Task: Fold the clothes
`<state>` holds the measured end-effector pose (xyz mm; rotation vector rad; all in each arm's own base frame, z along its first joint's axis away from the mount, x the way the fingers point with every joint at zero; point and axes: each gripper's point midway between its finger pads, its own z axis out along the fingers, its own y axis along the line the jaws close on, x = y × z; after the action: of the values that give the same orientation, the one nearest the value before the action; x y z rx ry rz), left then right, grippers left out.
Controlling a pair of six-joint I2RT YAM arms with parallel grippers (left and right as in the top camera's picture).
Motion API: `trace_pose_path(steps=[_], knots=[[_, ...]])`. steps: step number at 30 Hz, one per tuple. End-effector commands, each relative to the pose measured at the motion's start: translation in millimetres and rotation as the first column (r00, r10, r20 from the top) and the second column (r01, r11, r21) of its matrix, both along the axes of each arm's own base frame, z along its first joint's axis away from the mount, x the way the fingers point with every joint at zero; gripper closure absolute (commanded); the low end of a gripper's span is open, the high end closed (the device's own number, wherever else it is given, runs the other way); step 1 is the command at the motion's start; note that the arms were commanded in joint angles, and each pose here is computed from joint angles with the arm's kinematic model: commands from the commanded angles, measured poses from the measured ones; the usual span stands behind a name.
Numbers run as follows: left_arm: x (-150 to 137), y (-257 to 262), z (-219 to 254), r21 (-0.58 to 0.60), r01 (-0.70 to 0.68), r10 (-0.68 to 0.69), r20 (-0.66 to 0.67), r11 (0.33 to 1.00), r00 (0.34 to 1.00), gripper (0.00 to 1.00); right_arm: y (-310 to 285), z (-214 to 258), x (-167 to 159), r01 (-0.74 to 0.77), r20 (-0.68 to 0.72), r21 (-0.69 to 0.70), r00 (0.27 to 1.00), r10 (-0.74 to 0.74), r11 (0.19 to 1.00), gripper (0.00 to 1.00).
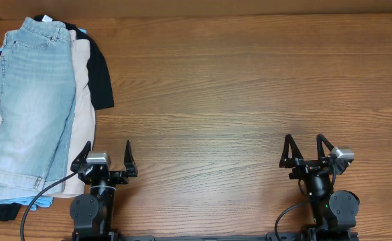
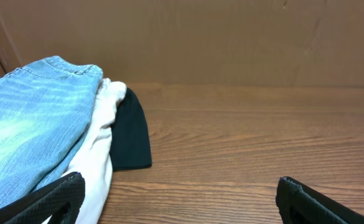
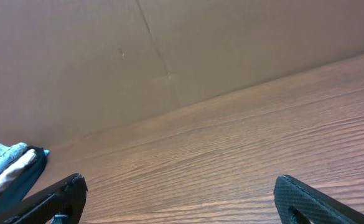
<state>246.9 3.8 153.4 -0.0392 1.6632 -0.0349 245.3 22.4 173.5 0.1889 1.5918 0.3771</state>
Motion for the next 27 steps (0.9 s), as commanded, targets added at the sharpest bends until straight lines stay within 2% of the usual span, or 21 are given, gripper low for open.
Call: trace_pose_path(steps=[1, 11, 13, 18, 21, 23, 27], knots=[[0.2, 3.7, -2.9, 0.024, -0.017, 0.017, -0.008, 1.0, 1.0, 0.0, 1.7, -1.4, -0.2, -0.008, 0.005, 0.004, 1.0, 0.008, 1.0, 0.0], [0.3, 1.3, -2.7, 0.012, -0.004, 0.004, -0.007, 1.0, 1.0, 0.0, 1.8, -1.4, -0.3, -0.008, 0.005, 0.004, 1.0, 0.008, 1.0, 0.0], [1.1, -1.7, 7.8, 0.01, 0.013, -0.013, 0.036, 1.0, 0.999, 0.0, -0.5, -0.6, 0.0, 0.006, 0.009, 0.004, 1.0, -0.006, 1.0, 0.0], [1.1, -7.6, 25.9, 0.015, 0.046, -0.047, 0.106, 0.999, 0.993, 0.0, 3.1, 13.0, -0.7, -0.016, 0.064, 0.004, 0.998, 0.016, 1.0, 0.0], [-1.7, -7.4, 44.1, 0.016, 0.044, -0.046, 0.132, 0.999, 0.99, 0.0, 17.1, 31.5, -4.9, -0.099, 0.138, -0.005, 0.985, 0.098, 0.995, 0.0], [-5.0, -6.2, 54.3, 0.002, 0.038, -0.038, 0.097, 0.999, 0.995, 0.0, 26.4, 45.6, -9.9, -0.154, 0.174, -0.011, 0.973, 0.154, 0.988, 0.0], [-7.8, -6.2, 83.3, -0.009, 0.038, -0.038, 0.015, 0.999, 0.999, 0.0, 28.9, 74.7, -16.8, -0.172, 0.205, -0.003, 0.964, 0.169, 0.985, 0.0]])
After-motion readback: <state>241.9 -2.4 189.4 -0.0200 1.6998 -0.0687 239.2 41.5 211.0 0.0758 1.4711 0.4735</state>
